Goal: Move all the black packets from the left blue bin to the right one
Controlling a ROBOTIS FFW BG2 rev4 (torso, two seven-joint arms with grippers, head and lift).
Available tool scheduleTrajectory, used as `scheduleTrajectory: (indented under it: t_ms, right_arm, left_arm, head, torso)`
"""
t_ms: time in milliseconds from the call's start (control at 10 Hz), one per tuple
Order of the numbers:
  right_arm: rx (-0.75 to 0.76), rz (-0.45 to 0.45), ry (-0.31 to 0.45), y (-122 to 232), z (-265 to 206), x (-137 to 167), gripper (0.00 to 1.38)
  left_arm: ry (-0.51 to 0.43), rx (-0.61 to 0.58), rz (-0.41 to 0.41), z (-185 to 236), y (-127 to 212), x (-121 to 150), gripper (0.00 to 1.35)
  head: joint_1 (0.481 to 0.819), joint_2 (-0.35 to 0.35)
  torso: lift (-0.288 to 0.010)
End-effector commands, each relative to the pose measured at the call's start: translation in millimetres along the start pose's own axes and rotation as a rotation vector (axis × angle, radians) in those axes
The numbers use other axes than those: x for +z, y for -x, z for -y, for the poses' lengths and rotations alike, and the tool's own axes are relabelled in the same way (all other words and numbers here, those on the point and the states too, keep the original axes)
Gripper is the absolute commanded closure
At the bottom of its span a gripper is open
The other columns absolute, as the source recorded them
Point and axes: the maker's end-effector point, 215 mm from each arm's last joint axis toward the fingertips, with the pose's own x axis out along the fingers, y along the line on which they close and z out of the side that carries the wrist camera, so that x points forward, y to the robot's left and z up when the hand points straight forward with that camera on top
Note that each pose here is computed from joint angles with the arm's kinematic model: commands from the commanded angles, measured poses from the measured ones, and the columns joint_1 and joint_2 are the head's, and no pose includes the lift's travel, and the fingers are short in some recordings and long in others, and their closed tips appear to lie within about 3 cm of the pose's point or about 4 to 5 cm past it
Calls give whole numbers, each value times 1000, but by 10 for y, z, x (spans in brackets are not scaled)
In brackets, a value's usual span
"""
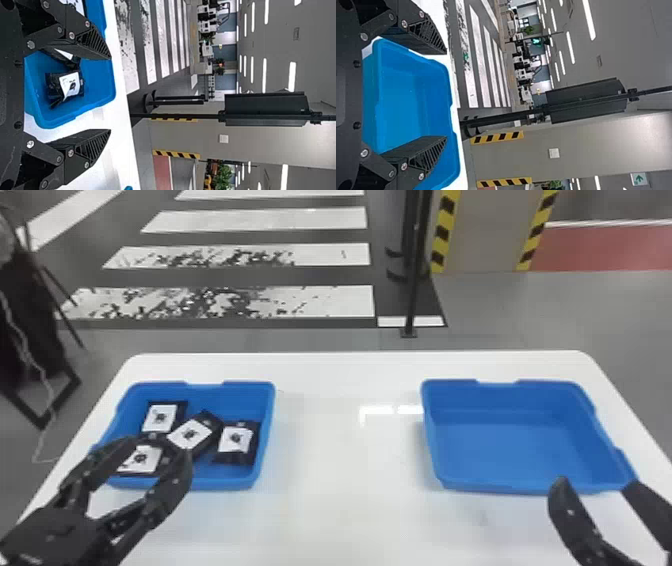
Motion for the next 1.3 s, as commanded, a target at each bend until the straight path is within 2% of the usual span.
scheduleTrajectory:
  t_ms: [0, 500, 700, 900, 1000, 1200]
  right_arm:
    - [-1, -1, -6, 3, 4, -7, 291]
    - [-2, 6, -2, -4, 6, 15, 292]
    - [-2, 9, -4, -11, 6, 24, 292]
    - [-2, 8, -2, -11, 5, 23, 292]
    - [-2, 4, -5, -8, 9, -2, 292]
    - [-2, 2, -9, -18, 9, -24, 292]
  left_arm:
    - [10, -3, -3, 11, -3, -29, 440]
    - [16, -8, -3, 23, -13, -34, 440]
    - [29, 0, -23, -36, -44, -140, 440]
    - [73, -12, -43, -77, -158, -276, 440]
    - [53, 4, -42, -151, -222, -249, 440]
    - [75, 33, -86, -353, -423, -415, 440]
  head:
    - [695, 60]
    - [695, 55]
    - [695, 54]
    - [695, 62]
    - [695, 65]
    - [695, 80]
  torso:
    - [-140]
    - [-140]
    - [-140]
    - [-140]
    - [-140]
    - [-140]
